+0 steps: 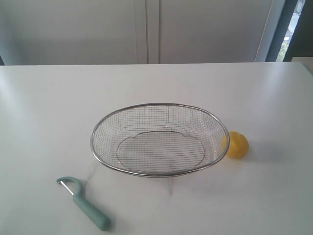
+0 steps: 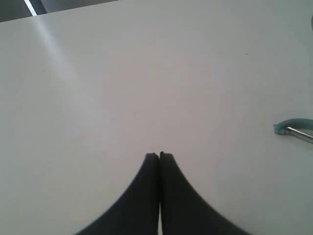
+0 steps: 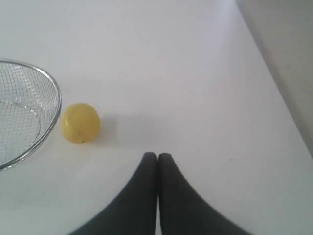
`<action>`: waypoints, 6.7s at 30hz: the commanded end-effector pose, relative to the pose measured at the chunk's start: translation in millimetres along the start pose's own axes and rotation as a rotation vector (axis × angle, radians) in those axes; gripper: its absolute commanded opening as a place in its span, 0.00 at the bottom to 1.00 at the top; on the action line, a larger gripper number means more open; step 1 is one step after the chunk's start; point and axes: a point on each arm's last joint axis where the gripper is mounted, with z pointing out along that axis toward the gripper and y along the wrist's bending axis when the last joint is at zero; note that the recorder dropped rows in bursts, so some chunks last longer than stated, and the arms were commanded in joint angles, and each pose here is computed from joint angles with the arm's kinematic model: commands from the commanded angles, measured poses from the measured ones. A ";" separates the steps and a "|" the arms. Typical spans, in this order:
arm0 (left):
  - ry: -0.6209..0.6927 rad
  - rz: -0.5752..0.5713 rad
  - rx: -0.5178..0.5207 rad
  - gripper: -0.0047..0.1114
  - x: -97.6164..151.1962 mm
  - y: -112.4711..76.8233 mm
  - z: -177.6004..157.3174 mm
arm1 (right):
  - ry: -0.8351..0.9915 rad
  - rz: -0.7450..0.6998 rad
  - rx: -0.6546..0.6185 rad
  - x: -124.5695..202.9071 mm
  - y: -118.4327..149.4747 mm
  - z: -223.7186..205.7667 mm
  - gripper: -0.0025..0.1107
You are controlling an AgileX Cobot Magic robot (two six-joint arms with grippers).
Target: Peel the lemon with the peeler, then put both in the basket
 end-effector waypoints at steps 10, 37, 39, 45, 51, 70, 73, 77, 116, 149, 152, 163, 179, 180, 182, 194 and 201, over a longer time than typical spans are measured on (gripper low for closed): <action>0.003 0.007 0.006 0.04 1.5 -0.5 0.3 | 0.296 -0.060 -0.317 -42.4 30.8 23.1 0.02; 0.003 0.007 0.006 0.04 1.5 -0.5 0.3 | 0.426 -0.279 -0.581 -81.0 116.1 50.2 0.02; 0.003 0.007 0.006 0.04 1.5 -0.5 0.3 | 0.438 -0.299 -0.601 -83.6 126.6 54.0 0.02; 0.003 0.007 0.006 0.04 1.5 -0.5 0.3 | 0.456 -0.348 -0.657 -91.3 159.6 62.3 0.02; 0.003 0.007 0.006 0.04 1.5 -0.5 0.3 | 0.459 -0.450 -0.685 -98.9 205.2 71.2 0.02; 0.003 0.007 0.006 0.04 1.5 -0.5 0.3 | 0.499 -0.701 -0.824 -81.7 344.5 85.7 0.02; 0.003 0.007 0.006 0.04 1.5 -0.5 0.3 | 0.542 -0.766 -0.837 -59.4 367.8 88.7 0.02; 0.003 0.007 0.006 0.04 1.5 -0.5 0.3 | 0.603 -0.848 -0.801 -37.6 376.1 97.2 0.02; 0.003 0.007 0.006 0.04 1.5 -0.5 0.3 | 0.745 -0.850 -0.563 40.7 406.3 133.8 0.27; 0.003 0.007 0.006 0.04 1.5 -0.5 0.3 | 0.763 -0.885 -0.535 52.6 400.4 140.7 0.44; 0.003 0.007 0.006 0.04 1.5 -0.5 0.3 | 0.755 -0.882 -0.539 52.4 401.1 141.0 0.44; 0.003 0.007 0.006 0.04 1.5 -0.5 0.3 | 0.783 -0.895 -0.523 65.0 402.8 150.4 0.44; 0.003 0.007 0.006 0.04 1.5 -0.5 0.3 | 0.781 -0.895 -0.524 69.5 404.4 154.3 0.44; 0.003 0.007 0.006 0.04 1.5 -0.5 0.3 | 0.781 -0.895 -0.524 69.5 404.4 154.3 0.44; 0.003 0.007 0.006 0.04 1.5 -0.5 0.3 | 0.781 -0.894 -0.525 69.5 404.5 154.3 0.44; 0.003 0.007 0.006 0.04 1.5 -0.5 0.3 | 0.779 -0.894 -0.526 69.5 404.6 154.4 0.44; 0.003 0.007 0.006 0.04 1.5 -0.5 0.3 | 0.792 -0.898 -0.518 74.2 404.9 157.7 0.37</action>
